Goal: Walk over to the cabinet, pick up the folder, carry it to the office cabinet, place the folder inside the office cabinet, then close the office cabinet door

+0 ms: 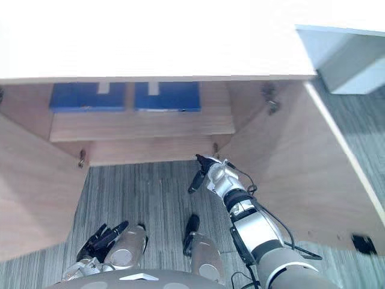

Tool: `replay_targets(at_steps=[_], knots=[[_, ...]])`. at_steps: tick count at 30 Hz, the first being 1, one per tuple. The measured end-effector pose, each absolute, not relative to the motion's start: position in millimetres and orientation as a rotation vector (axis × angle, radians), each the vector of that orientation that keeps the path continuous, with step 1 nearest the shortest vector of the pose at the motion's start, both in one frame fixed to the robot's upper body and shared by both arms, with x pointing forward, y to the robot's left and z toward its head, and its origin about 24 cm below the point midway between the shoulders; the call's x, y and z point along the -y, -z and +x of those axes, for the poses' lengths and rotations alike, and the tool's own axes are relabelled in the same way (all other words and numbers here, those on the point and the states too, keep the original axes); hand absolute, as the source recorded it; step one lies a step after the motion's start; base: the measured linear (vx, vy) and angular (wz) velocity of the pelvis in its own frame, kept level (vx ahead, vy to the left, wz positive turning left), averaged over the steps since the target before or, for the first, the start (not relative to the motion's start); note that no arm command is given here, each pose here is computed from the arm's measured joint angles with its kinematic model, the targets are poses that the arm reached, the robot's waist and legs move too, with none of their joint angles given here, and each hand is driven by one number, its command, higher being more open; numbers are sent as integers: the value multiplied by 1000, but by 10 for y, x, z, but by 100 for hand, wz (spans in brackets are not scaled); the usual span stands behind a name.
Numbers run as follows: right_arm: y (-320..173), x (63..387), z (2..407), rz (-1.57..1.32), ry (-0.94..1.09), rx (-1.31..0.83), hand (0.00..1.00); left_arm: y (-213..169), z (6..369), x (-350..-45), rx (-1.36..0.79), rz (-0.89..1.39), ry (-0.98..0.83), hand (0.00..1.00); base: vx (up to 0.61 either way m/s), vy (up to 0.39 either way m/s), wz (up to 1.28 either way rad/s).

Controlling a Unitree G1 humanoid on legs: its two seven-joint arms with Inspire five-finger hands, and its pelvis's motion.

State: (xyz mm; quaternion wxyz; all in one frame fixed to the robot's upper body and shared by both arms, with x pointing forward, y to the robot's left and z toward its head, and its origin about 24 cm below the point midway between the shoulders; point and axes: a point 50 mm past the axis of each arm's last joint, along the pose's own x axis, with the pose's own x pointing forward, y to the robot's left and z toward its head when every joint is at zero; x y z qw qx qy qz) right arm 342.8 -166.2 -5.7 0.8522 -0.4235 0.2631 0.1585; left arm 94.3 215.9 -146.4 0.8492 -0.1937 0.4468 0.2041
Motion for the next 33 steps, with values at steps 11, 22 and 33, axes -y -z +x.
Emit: replay_targets(at_steps=[11, 22, 33], knots=[[983, 1515, 2493, 55, 65, -809, 100, 1520, 831, -2205, -1032, -62, -344, 100, -104, 89, -62], [1162, 1626, 2199, 352, 255, -858, 100, 1631, 532, -2254, -1159, -82, -443, 100, 7, -65, -61], [1102, 2126, 2176, 374, 478, -790, 100, 1664, 455, -2239, -1205, -77, -451, 100, -54, -80, -28]])
